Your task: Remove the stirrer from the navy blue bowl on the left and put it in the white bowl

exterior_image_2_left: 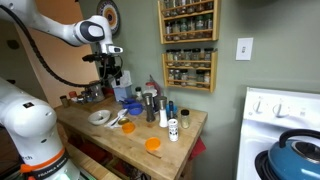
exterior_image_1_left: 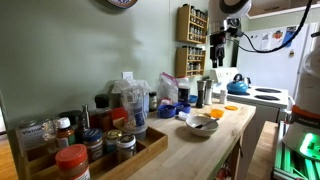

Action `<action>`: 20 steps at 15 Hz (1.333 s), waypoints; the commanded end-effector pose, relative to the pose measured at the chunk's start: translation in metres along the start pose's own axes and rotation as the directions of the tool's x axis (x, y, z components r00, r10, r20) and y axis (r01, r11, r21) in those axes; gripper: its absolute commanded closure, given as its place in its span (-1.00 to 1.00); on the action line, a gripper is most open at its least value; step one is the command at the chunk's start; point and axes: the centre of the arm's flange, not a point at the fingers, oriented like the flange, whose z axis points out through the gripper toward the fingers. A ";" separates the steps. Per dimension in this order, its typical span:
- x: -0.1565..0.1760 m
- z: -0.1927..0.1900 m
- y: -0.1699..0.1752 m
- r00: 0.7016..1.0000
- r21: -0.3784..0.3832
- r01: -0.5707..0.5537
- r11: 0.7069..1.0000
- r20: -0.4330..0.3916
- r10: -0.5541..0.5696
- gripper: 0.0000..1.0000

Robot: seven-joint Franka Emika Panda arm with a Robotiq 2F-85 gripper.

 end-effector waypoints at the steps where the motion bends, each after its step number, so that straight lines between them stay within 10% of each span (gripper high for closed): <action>1: 0.010 0.039 -0.054 0.988 -0.040 0.136 0.990 0.079 -0.133 -1.00; 11: 0.005 0.097 -0.104 0.932 -0.014 0.297 0.955 0.221 -0.286 -1.00; 15: 0.069 0.085 -0.115 0.959 -0.037 0.274 0.961 -0.060 -0.276 -1.00; 20: 0.144 0.079 -0.122 0.904 -0.087 0.316 0.945 -0.274 -0.328 -1.00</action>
